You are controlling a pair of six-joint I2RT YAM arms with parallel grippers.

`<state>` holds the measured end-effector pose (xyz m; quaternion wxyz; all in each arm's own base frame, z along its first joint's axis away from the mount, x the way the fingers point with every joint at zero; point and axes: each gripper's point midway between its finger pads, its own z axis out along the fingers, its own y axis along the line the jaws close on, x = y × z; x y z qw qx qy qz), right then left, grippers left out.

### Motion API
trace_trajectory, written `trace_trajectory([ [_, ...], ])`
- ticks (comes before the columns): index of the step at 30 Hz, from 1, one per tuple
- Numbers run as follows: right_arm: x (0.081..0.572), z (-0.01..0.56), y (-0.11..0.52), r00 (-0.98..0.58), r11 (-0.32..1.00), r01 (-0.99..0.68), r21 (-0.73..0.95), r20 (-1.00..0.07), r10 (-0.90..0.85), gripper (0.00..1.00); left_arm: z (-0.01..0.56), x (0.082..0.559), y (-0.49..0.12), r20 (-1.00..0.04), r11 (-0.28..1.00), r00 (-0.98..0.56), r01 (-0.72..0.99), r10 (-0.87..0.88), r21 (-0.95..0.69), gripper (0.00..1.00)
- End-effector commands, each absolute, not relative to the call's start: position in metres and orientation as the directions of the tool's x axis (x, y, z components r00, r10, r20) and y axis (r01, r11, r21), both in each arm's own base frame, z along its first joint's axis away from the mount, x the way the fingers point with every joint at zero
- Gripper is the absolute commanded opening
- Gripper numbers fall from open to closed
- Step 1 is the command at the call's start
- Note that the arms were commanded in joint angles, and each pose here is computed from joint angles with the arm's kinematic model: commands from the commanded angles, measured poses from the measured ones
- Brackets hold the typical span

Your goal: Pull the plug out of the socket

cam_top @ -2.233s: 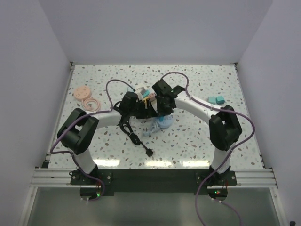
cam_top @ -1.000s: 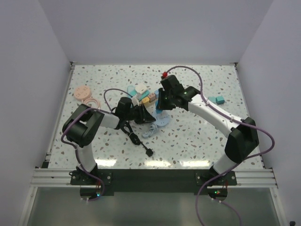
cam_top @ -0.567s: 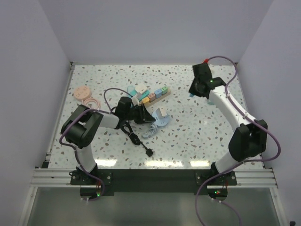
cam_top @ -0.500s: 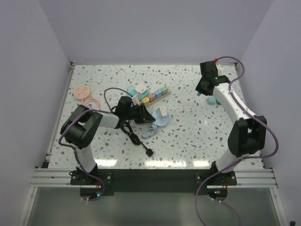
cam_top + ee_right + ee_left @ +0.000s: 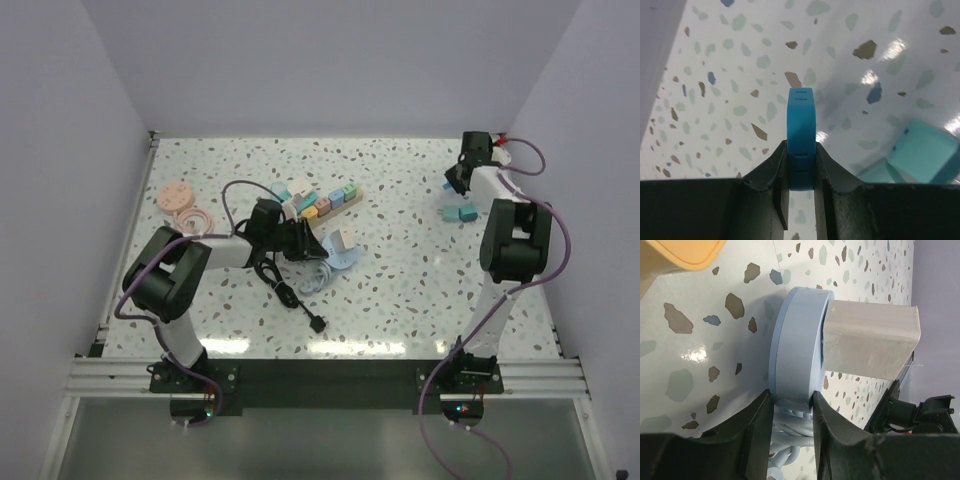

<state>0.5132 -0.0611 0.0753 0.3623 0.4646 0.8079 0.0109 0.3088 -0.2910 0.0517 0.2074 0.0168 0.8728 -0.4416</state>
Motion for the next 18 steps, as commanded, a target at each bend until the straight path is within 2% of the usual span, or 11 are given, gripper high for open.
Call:
trace_trajectory([
  [1,0.561,0.096,-0.069,-0.163,0.483,0.713,0.508,-0.55,0.819,0.0,0.066,0.319,-0.291,-0.434,0.616,-0.89,0.264,-0.141,-0.742,0.0],
  [3,0.564,0.088,-0.073,-0.166,0.464,0.723,0.513,-0.523,0.836,0.07,0.065,0.319,-0.291,-0.432,0.619,-0.891,0.263,-0.138,-0.74,0.0],
  [4,0.564,0.077,-0.073,-0.177,0.459,0.731,0.505,-0.508,0.843,0.16,0.065,0.32,-0.29,-0.435,0.622,-0.89,0.263,-0.139,-0.738,0.0],
  [7,0.56,0.066,-0.073,-0.195,0.454,0.743,0.492,-0.49,0.85,0.34,0.063,0.32,-0.291,-0.43,0.624,-0.892,0.259,-0.138,-0.737,0.0],
  [9,0.556,0.06,-0.072,-0.209,0.451,0.748,0.486,-0.472,0.856,0.39,0.063,0.322,-0.291,-0.432,0.624,-0.891,0.26,-0.139,-0.737,0.0],
  [10,0.555,0.064,-0.073,-0.207,0.451,0.745,0.491,-0.472,0.857,0.41,0.061,0.322,-0.292,-0.43,0.625,-0.893,0.26,-0.135,-0.736,0.0],
  [12,0.548,0.065,-0.074,-0.209,0.452,0.748,0.486,-0.474,0.855,0.58,0.062,0.324,-0.293,-0.43,0.625,-0.893,0.261,-0.133,-0.736,0.0],
  [13,0.545,0.076,-0.074,-0.202,0.453,0.743,0.492,-0.48,0.854,0.7,0.063,0.325,-0.293,-0.434,0.627,-0.89,0.263,-0.135,-0.733,0.0],
  [16,0.537,0.09,-0.075,-0.216,0.469,0.735,0.49,-0.487,0.846,0.8,0.064,0.328,-0.292,-0.44,0.634,-0.887,0.26,-0.141,-0.728,0.0],
  [18,0.538,0.12,-0.073,-0.222,0.506,0.692,0.515,-0.514,0.828,0.87,0.067,0.331,-0.293,-0.448,0.635,-0.883,0.265,-0.143,-0.725,0.0],
])
